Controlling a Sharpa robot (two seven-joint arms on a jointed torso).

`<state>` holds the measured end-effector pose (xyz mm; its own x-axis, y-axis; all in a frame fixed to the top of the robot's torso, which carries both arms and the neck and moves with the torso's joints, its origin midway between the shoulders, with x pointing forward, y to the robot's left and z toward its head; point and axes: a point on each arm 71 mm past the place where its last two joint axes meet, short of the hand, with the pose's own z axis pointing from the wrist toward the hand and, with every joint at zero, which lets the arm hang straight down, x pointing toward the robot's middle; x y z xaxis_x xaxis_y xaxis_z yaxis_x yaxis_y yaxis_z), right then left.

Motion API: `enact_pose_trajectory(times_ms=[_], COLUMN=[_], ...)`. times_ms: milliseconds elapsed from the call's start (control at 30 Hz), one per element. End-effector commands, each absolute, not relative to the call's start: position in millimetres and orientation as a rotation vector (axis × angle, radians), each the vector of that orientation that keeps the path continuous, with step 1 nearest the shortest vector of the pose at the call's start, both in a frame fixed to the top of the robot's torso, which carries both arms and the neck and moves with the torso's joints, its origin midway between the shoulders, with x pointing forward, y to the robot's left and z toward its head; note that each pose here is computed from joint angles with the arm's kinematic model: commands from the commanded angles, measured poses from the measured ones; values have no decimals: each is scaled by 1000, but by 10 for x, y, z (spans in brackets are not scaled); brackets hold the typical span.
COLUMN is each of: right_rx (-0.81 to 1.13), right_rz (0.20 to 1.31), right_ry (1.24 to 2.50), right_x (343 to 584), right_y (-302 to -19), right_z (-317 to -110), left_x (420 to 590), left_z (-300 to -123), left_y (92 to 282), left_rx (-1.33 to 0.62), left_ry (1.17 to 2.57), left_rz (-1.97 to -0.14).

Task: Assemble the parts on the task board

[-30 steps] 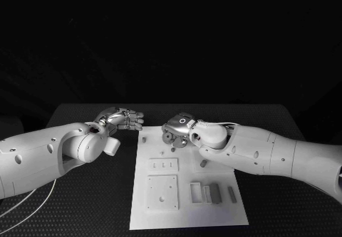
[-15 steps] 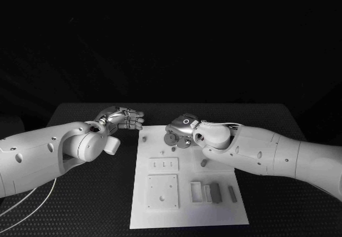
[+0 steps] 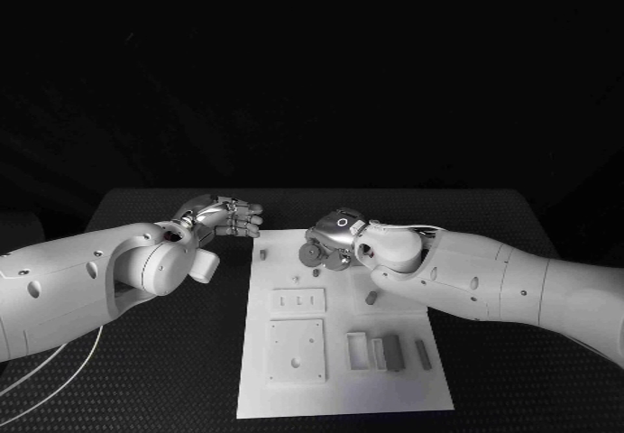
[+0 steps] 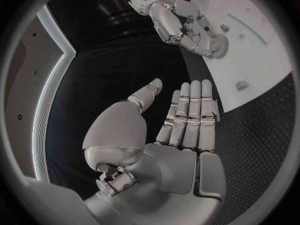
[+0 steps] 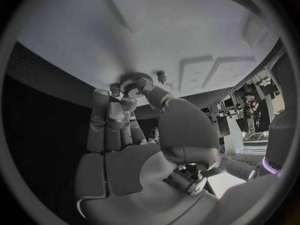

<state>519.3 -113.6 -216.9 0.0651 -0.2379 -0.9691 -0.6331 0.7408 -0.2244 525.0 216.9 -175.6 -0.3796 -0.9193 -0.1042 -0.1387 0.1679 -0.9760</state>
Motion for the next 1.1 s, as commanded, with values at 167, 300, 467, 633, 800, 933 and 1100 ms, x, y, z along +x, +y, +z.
enact_pose_trajectory(times_ms=[167,300,467,633,800,933,1100], right_rx=[-710,-673,-590,-503,-430,-380,-294], right_rz=[381,416,479,520,518,498,492], right_ry=[1522,1496,1457,1424,1436,1448,1510], right_x=[5176,5130,5082,5060,5062,5082,5145], right_y=[-1174,-1240,-1359,-1522,-1769,-1993,-2283], right_z=[-2178,-2133,-2026,-1828,-1662,-1575,-1579], left_x=[5246,5249,5260,5264,5269,5271,5270], left_z=[-1742,-1743,-1743,-1741,-1742,-1741,-1740], left_y=[2145,2158,2190,2214,2229,2234,2239], left_rx=[-1008,-1010,-1013,-1015,-1017,-1017,-1015], left_ry=[1684,1684,1677,1673,1671,1670,1669], left_rz=[-1303,-1301,-1293,-1288,-1284,-1284,-1286])
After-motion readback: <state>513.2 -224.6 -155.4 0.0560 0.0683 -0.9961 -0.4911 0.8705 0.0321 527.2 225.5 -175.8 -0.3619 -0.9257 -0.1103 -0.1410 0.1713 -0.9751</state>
